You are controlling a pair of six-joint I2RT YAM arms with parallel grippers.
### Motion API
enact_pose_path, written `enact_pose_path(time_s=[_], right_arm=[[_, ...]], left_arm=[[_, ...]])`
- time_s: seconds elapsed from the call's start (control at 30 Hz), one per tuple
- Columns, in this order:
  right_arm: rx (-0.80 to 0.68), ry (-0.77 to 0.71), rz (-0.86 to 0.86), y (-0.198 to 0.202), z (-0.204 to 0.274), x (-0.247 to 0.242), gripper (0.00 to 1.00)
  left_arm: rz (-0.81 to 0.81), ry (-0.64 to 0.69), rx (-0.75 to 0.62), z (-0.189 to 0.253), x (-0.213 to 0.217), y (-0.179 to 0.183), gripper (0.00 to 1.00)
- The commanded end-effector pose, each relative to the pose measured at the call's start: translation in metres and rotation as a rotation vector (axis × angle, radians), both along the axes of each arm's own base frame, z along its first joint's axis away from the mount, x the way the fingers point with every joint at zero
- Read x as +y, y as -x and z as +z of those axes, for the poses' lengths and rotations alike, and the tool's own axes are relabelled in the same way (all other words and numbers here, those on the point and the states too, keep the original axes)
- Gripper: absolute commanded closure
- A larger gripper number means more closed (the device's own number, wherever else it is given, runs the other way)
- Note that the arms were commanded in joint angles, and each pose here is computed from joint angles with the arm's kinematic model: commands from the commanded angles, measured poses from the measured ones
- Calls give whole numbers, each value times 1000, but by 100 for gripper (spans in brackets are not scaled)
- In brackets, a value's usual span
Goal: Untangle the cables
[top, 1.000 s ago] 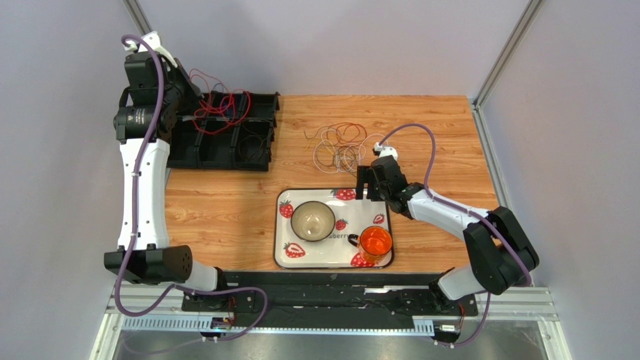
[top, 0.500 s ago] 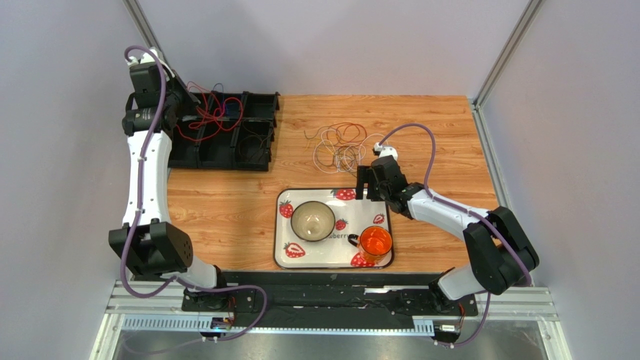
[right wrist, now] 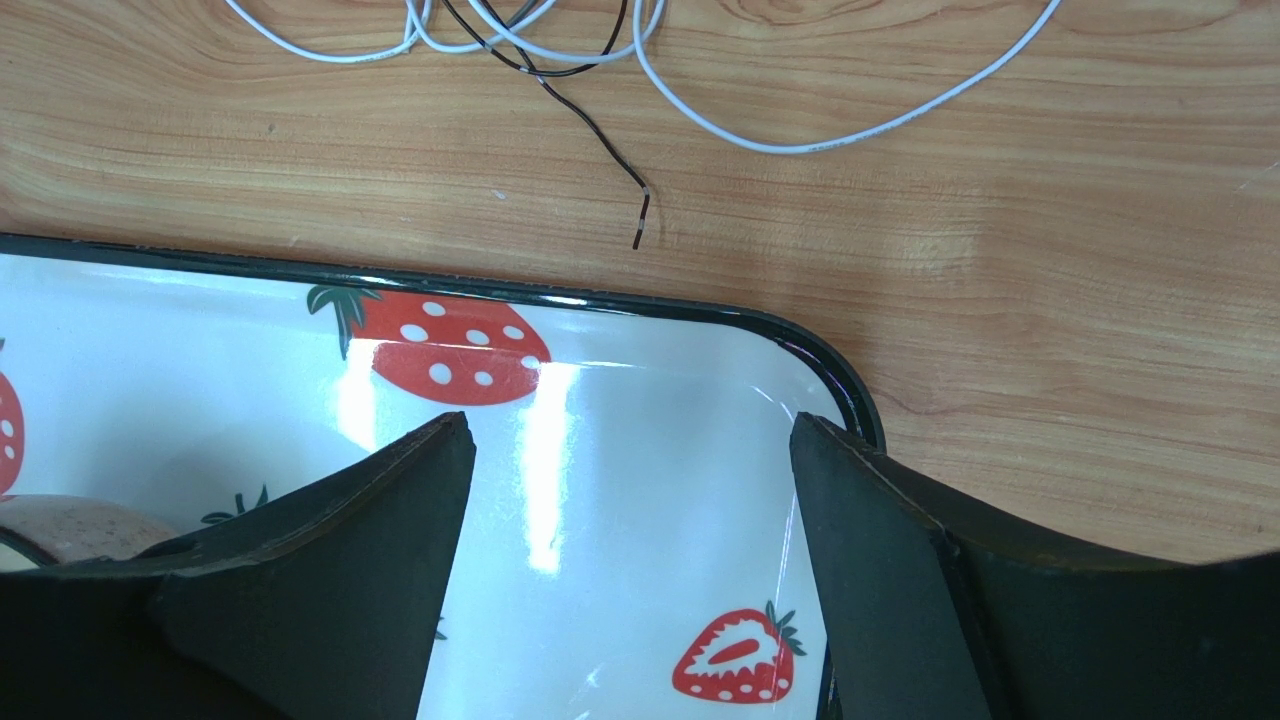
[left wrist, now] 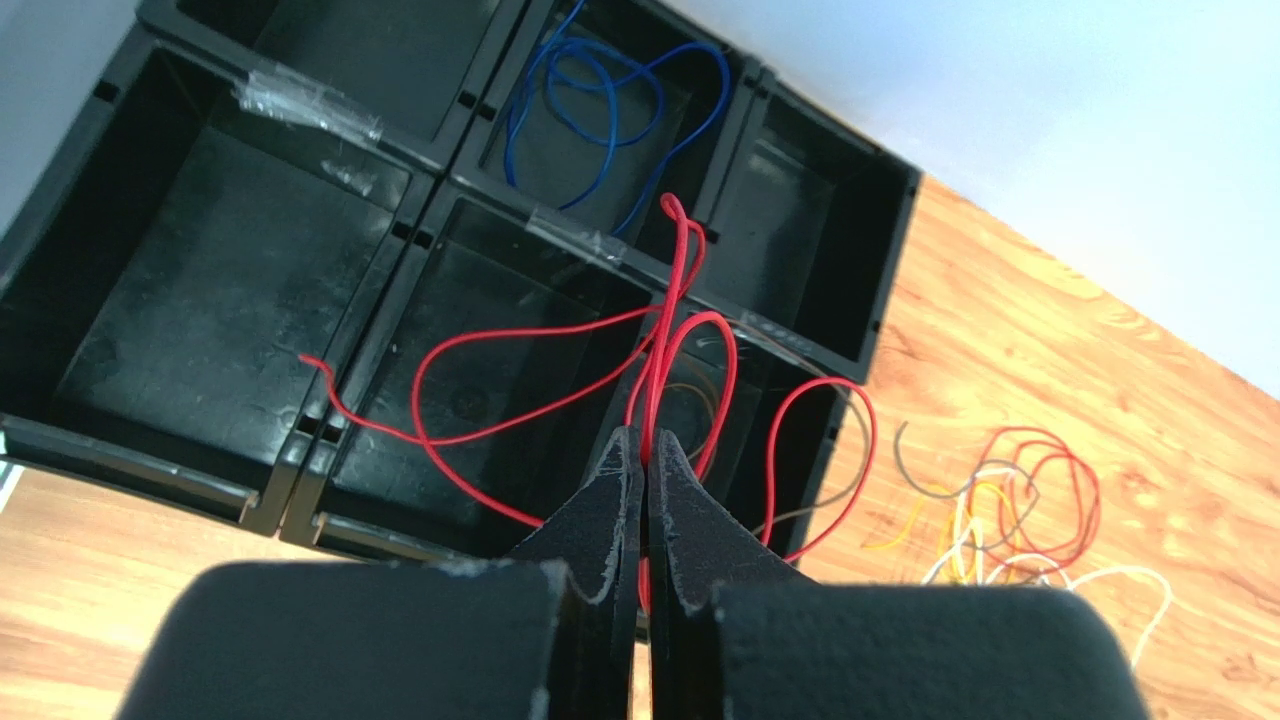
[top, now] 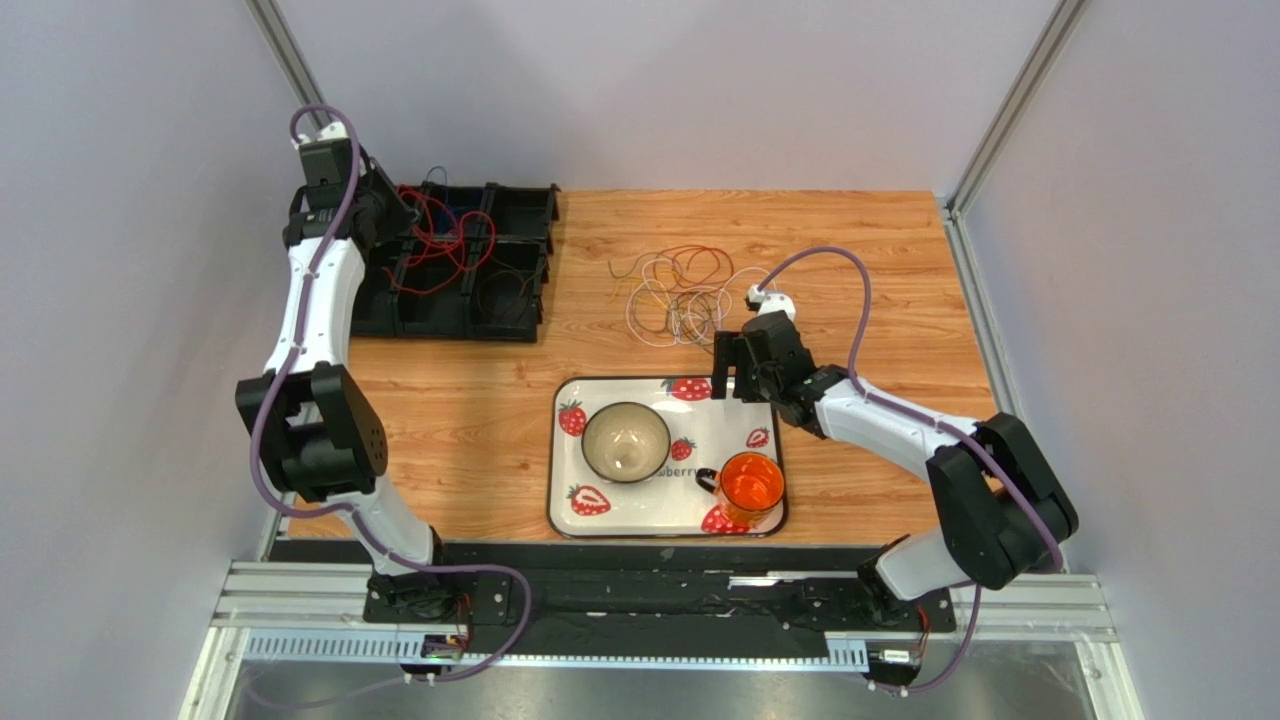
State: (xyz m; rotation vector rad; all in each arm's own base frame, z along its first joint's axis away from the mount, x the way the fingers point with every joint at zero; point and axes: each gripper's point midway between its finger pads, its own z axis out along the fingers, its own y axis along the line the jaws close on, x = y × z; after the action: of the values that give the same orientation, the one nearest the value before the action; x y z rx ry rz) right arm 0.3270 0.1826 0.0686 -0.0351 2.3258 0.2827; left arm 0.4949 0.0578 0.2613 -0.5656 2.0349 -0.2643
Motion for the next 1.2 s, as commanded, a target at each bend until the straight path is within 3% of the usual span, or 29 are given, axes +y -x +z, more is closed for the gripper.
enact_pose_path(time_s=[0.0, 0.7, 1.1, 1.13, 1.17], right_arm=[[-51, -28, -6, -14, 17, 6, 18], [-47, -25, -4, -14, 16, 6, 18], [-49, -28, -6, -14, 17, 6, 18], [-47, -27, -5, -14, 16, 6, 18], [-48, -30, -5, -14, 17, 7, 18]], left_arm=[[43, -4, -31, 1, 13, -13, 100], [41, 31, 256, -125, 24, -23, 100], [74, 8, 364, -146, 30, -17, 100], [72, 1, 359, -141, 30, -18, 96], [68, -14, 364, -138, 30, -16, 86]])
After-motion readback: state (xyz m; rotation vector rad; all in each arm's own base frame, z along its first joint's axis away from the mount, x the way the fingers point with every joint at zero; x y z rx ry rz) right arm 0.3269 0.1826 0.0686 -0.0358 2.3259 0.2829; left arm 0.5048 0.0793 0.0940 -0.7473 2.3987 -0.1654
